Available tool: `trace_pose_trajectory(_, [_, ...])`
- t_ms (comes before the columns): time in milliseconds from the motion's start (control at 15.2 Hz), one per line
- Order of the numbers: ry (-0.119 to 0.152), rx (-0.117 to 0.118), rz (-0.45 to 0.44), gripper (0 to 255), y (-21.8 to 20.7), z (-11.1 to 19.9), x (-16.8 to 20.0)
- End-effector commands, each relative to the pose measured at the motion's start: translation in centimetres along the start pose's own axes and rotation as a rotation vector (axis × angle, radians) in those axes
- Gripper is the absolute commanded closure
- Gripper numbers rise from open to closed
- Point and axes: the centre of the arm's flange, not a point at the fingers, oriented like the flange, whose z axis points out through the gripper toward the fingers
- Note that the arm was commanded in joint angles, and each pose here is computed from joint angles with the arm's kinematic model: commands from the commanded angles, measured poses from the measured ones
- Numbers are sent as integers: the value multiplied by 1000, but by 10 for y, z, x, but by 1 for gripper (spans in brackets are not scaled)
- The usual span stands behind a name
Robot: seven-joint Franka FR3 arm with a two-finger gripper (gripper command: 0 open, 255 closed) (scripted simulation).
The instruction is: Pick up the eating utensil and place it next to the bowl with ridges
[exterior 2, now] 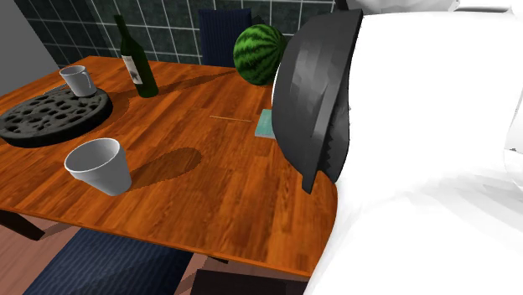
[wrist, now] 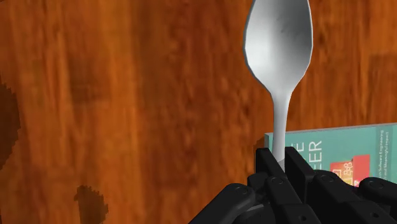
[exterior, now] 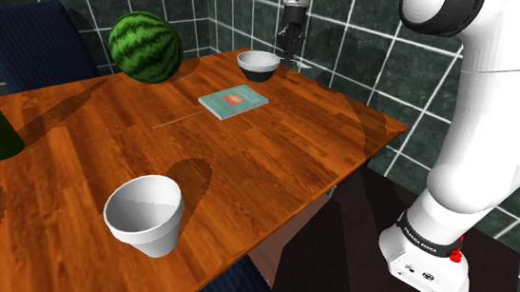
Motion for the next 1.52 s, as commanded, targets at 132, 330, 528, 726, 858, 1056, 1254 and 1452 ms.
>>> trace_pose_trajectory(132, [0, 0, -1, 255, 5, 19, 2])
trace_pose_trajectory(330, [0, 0, -1, 255, 7, 35, 4])
trace_pose_trajectory(528, [0, 0, -1, 255, 10, 50, 7])
trace_pose_trajectory(726, [0, 0, -1, 255, 12, 66, 9])
trace_pose_trajectory(858, [0, 0, -1, 255, 14, 76, 10])
trace_pose_trajectory(1056, [0, 0, -1, 255, 16, 92, 13])
trace_pose_trajectory(1254, [0, 0, -1, 255, 18, 107, 15])
trace_pose_trajectory(1452, [0, 0, -1, 255, 21, 123, 17])
